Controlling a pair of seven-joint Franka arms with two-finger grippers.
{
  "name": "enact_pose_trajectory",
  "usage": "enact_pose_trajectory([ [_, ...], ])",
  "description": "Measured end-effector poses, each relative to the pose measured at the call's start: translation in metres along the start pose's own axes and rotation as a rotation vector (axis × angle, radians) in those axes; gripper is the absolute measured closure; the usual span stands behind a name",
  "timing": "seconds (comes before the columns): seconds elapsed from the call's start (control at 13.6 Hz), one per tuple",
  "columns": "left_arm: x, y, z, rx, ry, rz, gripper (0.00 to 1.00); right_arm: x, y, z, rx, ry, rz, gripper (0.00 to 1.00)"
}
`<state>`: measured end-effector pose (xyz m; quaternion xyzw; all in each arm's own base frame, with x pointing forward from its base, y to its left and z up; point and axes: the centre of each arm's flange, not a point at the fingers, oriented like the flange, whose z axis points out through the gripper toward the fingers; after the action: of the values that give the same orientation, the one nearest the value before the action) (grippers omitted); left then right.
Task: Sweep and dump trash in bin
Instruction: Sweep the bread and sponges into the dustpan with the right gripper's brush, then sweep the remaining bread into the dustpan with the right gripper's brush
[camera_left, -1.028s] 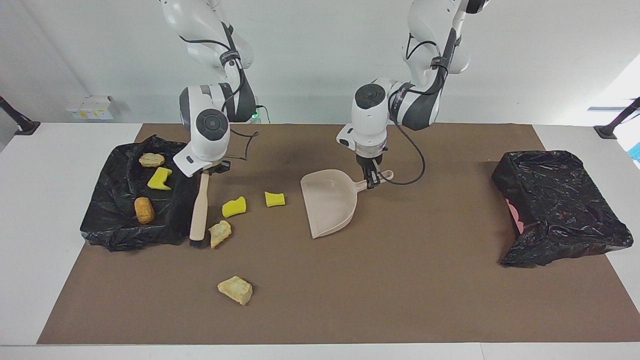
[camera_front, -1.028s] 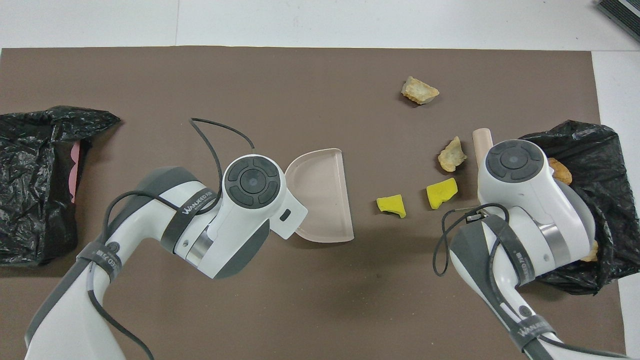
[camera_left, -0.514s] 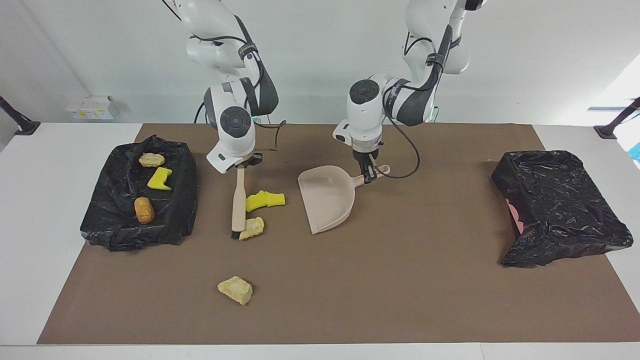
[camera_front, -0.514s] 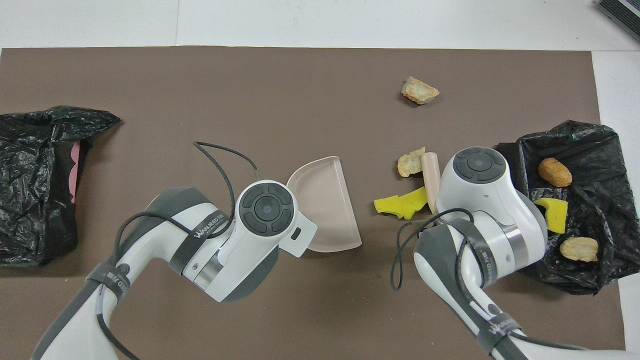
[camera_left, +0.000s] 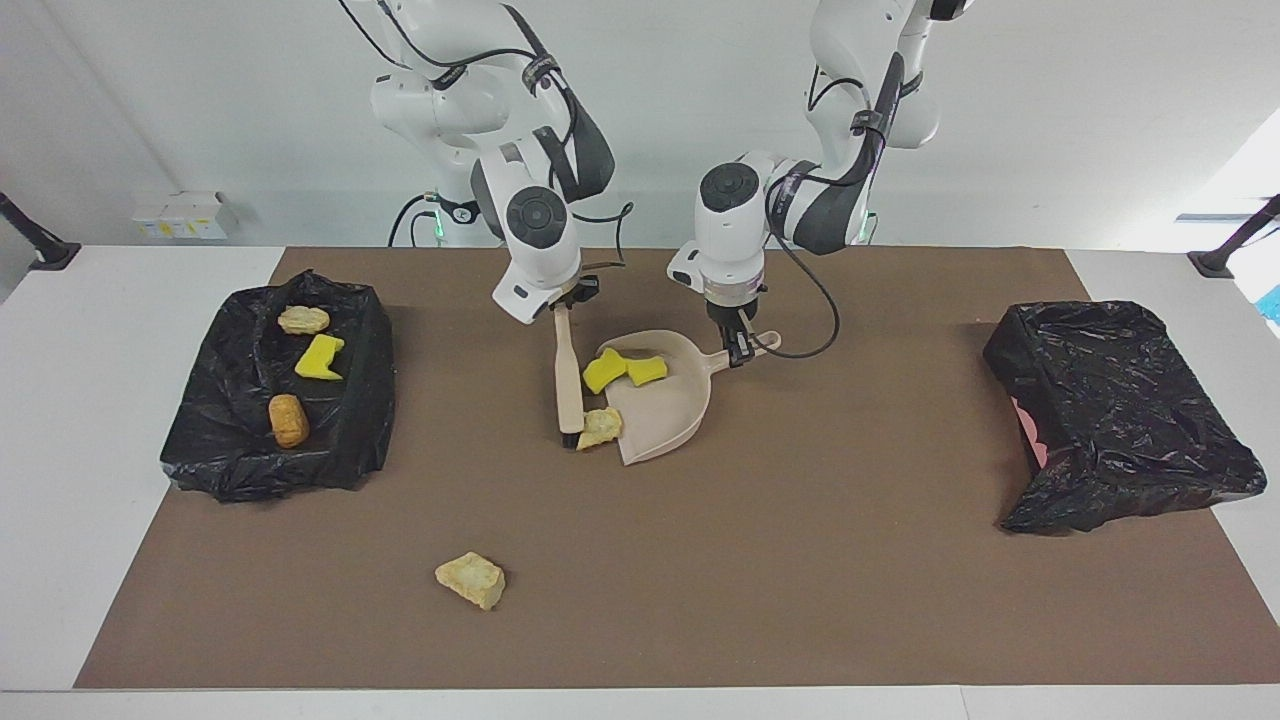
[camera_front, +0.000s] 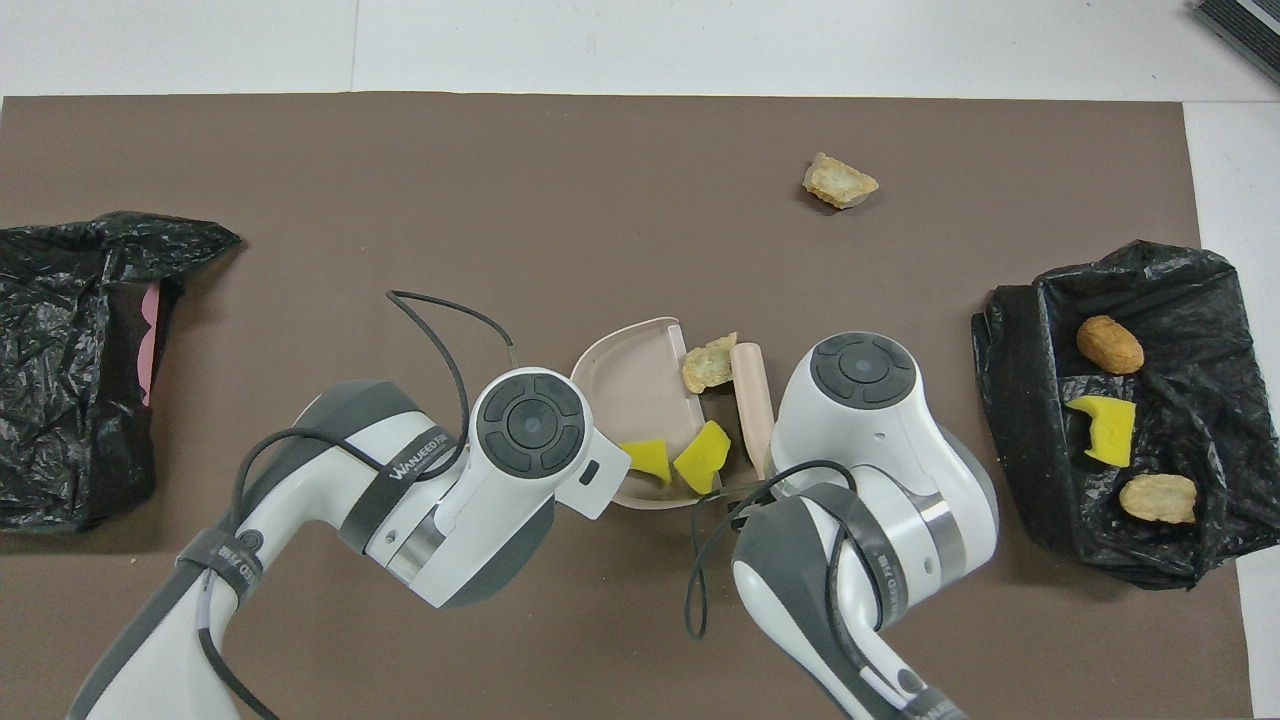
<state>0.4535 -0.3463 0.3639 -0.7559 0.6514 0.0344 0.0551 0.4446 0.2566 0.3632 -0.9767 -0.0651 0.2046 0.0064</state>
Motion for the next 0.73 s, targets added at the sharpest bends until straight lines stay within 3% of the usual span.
enact_pose_trajectory([
  [0.37, -0.003, 0.001, 0.002, 0.014, 0.017, -0.001, 0.69, -0.013, -0.048, -0.031, 0.060, 0.045, -0.066, 0.74],
  [0.59, -0.003, 0.002, 0.002, 0.016, 0.019, -0.001, 0.69, -0.004, -0.029, -0.068, 0.082, 0.091, -0.035, 0.74],
  [0.73, -0.004, 0.002, 0.002, 0.016, 0.019, -0.002, 0.69, 0.009, 0.001, -0.078, 0.033, 0.129, -0.029, 0.74],
])
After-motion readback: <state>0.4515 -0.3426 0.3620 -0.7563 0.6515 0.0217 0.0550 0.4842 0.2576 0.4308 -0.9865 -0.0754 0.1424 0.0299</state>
